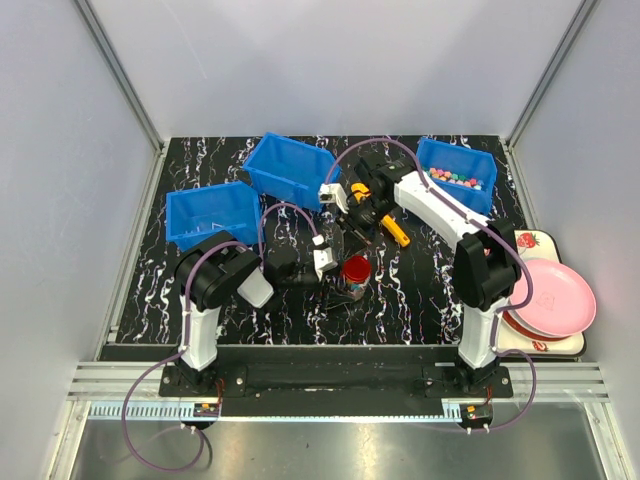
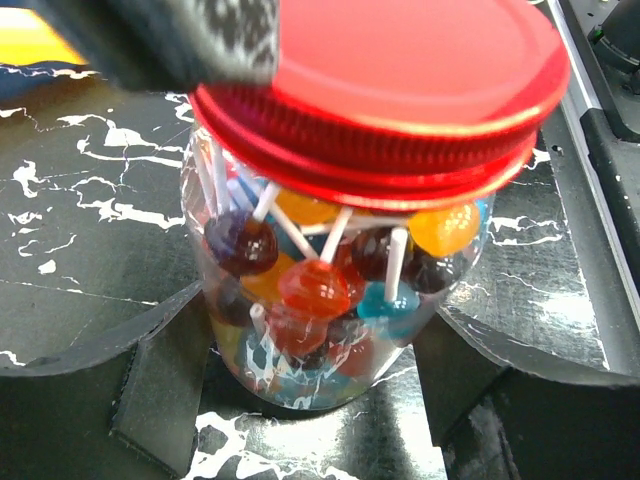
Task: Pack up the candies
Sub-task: Screw the bottle lid onto the packing bottle.
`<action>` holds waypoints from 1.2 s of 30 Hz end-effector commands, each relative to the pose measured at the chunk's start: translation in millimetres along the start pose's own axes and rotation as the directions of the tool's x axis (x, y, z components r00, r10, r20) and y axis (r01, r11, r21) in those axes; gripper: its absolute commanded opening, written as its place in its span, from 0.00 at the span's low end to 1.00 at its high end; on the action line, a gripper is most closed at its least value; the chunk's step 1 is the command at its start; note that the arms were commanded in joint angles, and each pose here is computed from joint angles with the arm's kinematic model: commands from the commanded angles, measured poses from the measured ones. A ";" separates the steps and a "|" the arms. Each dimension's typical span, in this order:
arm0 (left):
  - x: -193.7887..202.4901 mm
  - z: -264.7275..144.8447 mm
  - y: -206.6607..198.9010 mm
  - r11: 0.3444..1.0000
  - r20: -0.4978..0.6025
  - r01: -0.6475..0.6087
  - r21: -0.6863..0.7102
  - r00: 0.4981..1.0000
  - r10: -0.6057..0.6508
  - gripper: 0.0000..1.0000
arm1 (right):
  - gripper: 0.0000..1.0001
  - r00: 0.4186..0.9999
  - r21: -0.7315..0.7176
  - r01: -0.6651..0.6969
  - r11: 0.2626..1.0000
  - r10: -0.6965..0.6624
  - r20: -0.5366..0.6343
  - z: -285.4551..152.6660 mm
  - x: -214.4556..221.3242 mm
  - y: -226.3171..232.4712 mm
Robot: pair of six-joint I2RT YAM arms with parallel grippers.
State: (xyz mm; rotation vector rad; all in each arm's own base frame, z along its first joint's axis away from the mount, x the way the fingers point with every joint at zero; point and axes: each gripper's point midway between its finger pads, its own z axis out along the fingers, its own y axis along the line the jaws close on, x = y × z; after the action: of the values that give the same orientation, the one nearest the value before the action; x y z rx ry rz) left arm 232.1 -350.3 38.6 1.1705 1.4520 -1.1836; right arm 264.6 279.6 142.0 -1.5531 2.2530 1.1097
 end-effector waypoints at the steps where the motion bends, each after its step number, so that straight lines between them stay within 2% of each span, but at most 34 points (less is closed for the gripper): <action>1: -58.8 2.0 12.3 0.985 0.167 -0.168 -0.043 0.971 0.173 0.00 | 0.14 0.999 0.047 -0.032 0.998 0.033 -0.031 -20.3 18.3 2.8; 13: -58.5 2.0 12.4 0.985 0.167 -0.169 -0.043 0.970 0.174 0.00 | 0.15 0.996 0.028 -0.080 0.996 0.080 -0.028 -21.1 30.7 -1.0; 22: -59.9 1.9 13.0 0.984 0.169 -0.169 -0.048 0.970 0.175 0.00 | 0.11 0.993 0.049 -0.108 0.993 0.110 -0.042 -26.9 48.9 0.8; 36: -59.6 1.7 12.7 0.985 0.169 -0.168 -0.048 0.970 0.173 0.00 | 0.11 0.986 0.019 -0.151 0.988 0.152 -0.062 -38.3 65.8 33.8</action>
State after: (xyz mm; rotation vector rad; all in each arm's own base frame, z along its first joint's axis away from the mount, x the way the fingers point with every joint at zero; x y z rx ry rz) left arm 227.9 -350.6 38.8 1.1852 1.4448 -1.2040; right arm 247.5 224.1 138.3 -1.4365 2.3767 1.0536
